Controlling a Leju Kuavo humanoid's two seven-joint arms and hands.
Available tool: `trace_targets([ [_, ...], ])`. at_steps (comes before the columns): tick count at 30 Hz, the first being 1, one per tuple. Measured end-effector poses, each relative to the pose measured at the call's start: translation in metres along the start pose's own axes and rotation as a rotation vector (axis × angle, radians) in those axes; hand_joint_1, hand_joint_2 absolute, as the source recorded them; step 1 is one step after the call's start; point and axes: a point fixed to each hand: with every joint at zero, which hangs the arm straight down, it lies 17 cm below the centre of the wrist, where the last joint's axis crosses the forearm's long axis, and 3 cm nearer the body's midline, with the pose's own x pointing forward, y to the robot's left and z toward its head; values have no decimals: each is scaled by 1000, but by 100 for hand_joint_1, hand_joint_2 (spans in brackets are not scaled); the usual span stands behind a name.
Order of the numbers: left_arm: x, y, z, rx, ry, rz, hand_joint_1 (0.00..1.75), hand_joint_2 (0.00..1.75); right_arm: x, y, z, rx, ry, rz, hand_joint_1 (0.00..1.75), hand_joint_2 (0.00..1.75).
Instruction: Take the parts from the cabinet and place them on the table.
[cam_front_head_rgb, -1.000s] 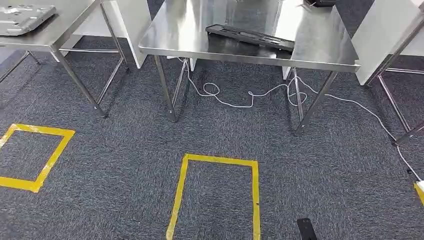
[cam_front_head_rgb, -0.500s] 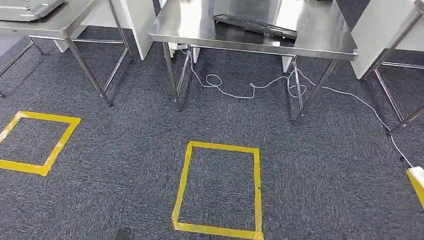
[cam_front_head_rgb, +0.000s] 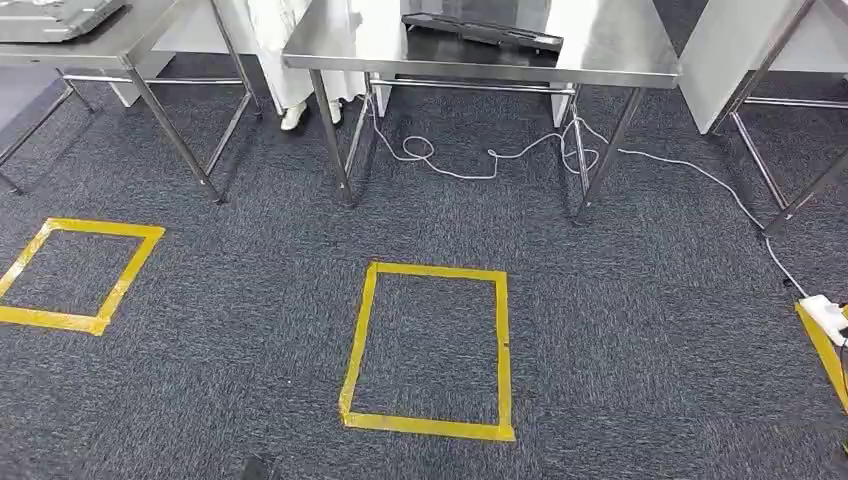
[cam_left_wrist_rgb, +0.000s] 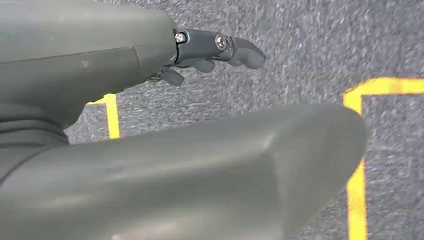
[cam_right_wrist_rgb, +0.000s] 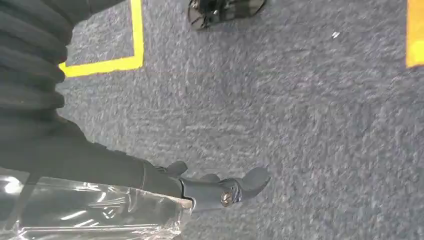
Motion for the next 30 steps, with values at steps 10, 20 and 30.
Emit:
trace_targets([
  [10, 7, -3, -1, -24, -15, -3, 0, 0, -6, 3, 1, 18, 19, 8, 0, 175],
  [20, 7, -6, -1, -42, -21, -2, 0, 0, -7, 0, 0, 13, 28, 13, 0, 175],
  [30, 9, -5, -2, -18, -20, -13, 0, 0, -12, 2, 1, 27, 49, -20, 0, 0],
])
